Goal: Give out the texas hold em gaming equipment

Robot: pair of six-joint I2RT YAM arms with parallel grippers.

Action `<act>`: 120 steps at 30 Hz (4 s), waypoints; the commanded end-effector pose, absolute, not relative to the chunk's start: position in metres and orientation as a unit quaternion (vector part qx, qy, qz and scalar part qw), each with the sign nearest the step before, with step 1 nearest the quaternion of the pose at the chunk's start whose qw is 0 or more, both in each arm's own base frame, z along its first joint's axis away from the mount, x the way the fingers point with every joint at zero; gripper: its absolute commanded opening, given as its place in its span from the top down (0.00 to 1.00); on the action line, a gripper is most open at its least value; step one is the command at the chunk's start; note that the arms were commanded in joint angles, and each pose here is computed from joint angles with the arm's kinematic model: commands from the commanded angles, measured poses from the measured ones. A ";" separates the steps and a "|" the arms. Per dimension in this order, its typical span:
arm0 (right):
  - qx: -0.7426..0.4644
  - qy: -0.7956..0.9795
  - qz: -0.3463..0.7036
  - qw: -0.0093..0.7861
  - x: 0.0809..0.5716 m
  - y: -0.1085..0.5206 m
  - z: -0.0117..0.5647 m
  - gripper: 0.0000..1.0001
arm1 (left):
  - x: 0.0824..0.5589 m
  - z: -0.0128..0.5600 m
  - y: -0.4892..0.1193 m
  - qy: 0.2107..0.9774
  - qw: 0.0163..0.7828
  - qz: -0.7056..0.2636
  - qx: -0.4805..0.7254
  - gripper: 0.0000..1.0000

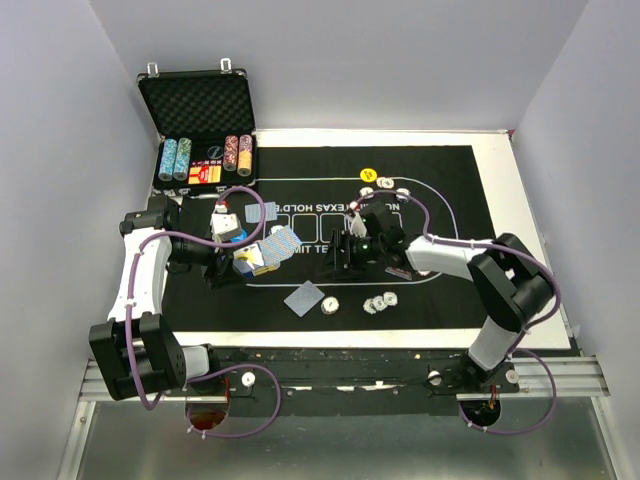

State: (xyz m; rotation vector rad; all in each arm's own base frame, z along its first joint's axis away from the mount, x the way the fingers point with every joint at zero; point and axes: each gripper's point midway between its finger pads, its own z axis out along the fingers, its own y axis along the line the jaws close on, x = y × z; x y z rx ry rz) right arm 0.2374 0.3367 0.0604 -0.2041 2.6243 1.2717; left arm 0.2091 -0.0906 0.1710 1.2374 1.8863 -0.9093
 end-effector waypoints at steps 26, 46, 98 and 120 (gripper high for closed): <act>0.177 0.873 0.438 0.118 0.166 0.388 0.093 0.15 | 0.173 0.179 -0.081 0.784 0.251 -0.406 0.397 0.89; 0.282 0.863 0.391 0.150 0.169 0.401 0.031 0.19 | 0.171 0.179 -0.078 0.789 0.247 -0.399 0.397 0.88; 0.287 0.856 0.398 0.162 0.157 0.395 0.029 0.99 | 0.162 0.169 -0.076 0.793 0.231 -0.396 0.401 0.88; 0.247 0.873 0.374 0.193 0.154 0.396 0.041 0.39 | 0.161 0.166 -0.073 0.796 0.229 -0.394 0.399 0.88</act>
